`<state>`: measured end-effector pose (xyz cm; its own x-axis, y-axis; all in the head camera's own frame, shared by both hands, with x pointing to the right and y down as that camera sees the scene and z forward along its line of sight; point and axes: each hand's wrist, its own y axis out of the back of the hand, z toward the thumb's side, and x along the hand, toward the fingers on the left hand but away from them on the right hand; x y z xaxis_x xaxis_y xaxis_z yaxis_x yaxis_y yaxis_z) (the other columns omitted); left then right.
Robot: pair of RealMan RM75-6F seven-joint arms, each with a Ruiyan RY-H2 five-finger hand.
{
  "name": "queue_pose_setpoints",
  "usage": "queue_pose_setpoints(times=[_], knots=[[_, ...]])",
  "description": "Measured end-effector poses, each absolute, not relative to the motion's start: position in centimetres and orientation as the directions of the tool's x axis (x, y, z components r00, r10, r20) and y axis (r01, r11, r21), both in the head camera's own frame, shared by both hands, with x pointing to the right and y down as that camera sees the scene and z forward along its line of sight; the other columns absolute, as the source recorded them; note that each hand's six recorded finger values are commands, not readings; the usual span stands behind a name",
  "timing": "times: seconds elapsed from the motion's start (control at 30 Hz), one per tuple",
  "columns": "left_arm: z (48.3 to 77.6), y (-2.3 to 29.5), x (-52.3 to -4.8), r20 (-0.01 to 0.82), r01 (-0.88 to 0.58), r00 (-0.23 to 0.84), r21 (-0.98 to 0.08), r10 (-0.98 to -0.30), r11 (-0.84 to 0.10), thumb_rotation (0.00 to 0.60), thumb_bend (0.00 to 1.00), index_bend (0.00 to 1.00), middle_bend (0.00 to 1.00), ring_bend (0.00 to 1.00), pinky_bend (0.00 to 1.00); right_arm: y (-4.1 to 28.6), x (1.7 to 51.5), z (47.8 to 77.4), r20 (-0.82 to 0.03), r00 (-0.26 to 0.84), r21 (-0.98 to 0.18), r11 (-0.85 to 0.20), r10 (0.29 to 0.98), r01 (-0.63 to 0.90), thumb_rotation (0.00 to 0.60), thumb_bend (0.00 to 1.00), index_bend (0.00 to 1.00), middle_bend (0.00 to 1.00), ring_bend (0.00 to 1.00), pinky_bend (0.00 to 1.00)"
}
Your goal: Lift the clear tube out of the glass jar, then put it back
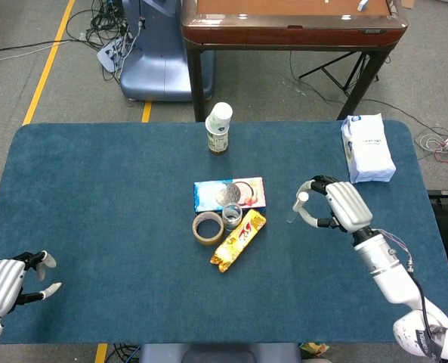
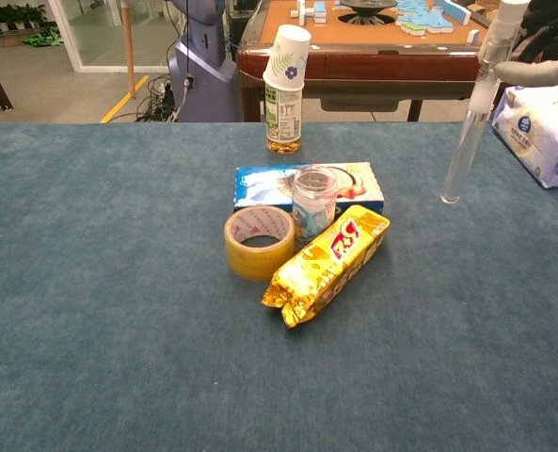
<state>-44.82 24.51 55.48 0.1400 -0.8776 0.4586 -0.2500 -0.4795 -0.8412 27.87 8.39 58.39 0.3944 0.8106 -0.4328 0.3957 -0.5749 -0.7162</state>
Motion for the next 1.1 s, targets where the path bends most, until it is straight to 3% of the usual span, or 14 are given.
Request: queue_pose_setpoints(times=[0.3,0.67,1.1], knots=[[55.5,24.5,-44.8,0.458,-0.251,0.141,-0.841,-0.878,-0.479,0.6,0.14,0.51,0.7,0.52,0.7,8.4,25.8,58.1,-0.41,0.444,-0.619,-0.601,0.797,0.506,0.6,0.59,0.67,0.5,0.3,0.32],[55.4,24.6,-44.7,0.458,-0.252,0.15,-0.839,-0.876,-0.482,0.6,0.14,0.51,0.7,0.52,0.7,6.6,20.7,56.6,-0.239,0.506,-0.55,-0.545,0.829,0.633,0.6,0.59,0.67,0.5,0.3,0.32],[54.7,24.5,-44.8,0.437,-0.277,0.147,-0.843,-0.887,-0.461,0.6,0.14,0.51,0.7,0.52,0.7,5.0,16.7,58.7,-0.226,0.497,-0.535,-0.533,0.838,0.656,0.6,0.59,0.67,0.5,0.3,0.32]])
